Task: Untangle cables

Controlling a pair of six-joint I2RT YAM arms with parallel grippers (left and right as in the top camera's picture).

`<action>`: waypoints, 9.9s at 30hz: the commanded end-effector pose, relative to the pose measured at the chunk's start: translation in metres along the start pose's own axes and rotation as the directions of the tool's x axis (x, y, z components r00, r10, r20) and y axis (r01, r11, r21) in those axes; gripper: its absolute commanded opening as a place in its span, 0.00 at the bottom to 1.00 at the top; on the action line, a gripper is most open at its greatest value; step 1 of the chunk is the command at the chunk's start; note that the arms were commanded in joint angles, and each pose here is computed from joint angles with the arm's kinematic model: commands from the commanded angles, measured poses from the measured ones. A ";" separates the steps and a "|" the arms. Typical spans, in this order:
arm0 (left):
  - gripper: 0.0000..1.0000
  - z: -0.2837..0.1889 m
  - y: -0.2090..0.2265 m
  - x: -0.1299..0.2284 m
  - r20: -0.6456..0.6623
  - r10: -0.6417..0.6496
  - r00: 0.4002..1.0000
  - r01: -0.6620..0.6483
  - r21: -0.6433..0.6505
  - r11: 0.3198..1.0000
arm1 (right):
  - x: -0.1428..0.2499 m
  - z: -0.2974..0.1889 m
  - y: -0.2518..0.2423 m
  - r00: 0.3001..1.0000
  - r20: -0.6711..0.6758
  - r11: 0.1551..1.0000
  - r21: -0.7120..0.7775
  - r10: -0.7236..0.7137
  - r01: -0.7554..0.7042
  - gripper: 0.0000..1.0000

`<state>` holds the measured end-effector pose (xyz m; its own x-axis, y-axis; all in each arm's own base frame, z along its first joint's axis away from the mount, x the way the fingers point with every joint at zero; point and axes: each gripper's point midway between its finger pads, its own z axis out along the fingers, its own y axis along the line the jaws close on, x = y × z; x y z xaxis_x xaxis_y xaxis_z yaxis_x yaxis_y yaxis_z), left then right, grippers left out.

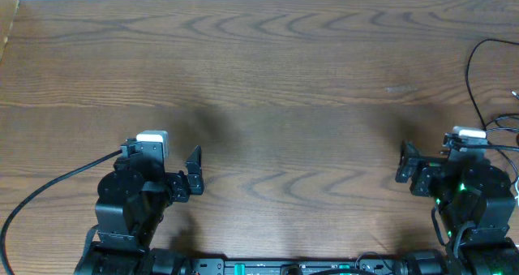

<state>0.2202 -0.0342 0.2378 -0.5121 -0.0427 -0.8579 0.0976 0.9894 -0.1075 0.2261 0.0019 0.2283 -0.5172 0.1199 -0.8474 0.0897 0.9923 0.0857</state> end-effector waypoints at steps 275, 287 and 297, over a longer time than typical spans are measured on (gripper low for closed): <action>1.00 0.065 0.051 0.073 0.359 0.123 0.925 -0.056 -0.192 0.980 | 0.042 -0.002 -0.009 0.986 -0.165 0.999 0.037 -0.011 0.018 0.99; 1.00 0.065 0.052 0.073 0.359 0.123 0.925 -0.056 -0.193 0.980 | 0.042 -0.002 -0.009 0.986 -0.165 0.999 0.037 -0.011 0.018 0.99; 1.00 0.065 0.052 0.073 0.359 0.123 0.925 -0.056 -0.193 0.980 | 0.042 -0.002 -0.009 0.986 -0.167 0.999 0.037 -0.012 0.018 0.99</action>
<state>0.2446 0.0023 0.1546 -0.1016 0.0393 -0.9940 -0.0293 0.9987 0.0425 0.2024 -0.0008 0.1959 -0.6478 0.1108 -0.7537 0.1055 0.9929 0.0553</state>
